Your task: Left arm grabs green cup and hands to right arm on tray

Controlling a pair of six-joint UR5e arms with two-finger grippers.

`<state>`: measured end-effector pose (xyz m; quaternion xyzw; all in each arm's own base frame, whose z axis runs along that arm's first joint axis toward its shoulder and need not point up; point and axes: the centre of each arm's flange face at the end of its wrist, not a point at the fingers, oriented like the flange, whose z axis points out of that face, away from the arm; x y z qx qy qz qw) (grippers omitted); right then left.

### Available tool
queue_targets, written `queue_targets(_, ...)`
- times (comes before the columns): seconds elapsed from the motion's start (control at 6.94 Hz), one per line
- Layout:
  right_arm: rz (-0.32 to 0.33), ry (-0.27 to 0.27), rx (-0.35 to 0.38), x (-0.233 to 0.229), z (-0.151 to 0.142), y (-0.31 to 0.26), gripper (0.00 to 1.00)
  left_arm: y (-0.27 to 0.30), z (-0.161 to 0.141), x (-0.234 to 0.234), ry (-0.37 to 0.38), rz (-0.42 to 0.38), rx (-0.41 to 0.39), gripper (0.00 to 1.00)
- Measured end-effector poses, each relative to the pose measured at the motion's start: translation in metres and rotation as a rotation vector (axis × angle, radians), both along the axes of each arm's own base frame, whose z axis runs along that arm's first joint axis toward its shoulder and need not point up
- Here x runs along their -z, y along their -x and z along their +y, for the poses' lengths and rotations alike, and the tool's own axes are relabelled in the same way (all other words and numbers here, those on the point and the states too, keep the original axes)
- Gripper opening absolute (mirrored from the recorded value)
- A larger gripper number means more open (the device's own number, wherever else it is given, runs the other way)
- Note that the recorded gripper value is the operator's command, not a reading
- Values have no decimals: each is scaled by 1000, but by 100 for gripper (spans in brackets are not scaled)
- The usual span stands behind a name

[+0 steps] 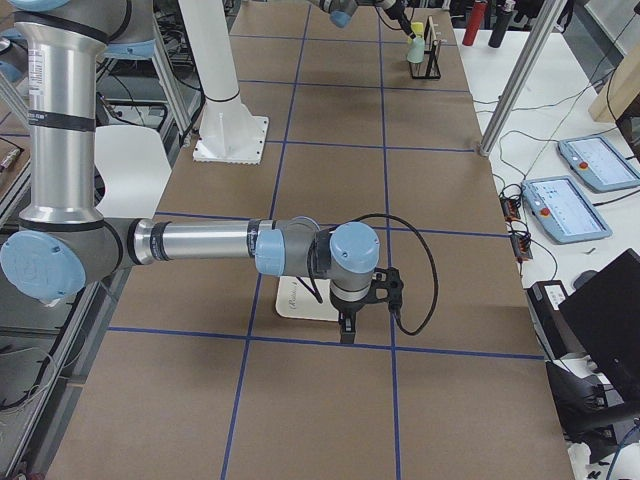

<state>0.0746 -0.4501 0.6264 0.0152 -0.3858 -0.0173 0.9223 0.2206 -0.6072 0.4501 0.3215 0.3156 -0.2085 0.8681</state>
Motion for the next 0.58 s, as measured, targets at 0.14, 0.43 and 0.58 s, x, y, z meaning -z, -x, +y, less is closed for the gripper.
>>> queue_targets(0.14, 0, -1, 0, 1, 0, 0, 99, -6, -2, -13, -15, 4, 15, 100)
queue_targets(0.43, 0, -4, -1, 3, -2, 0, 99, -19, -5, -26, -18, -10, 23, 100)
queue_targets(0.58, 0, -5, -2, 4, -3, 0, 99, -24, -7, -29, -16, -16, 24, 100)
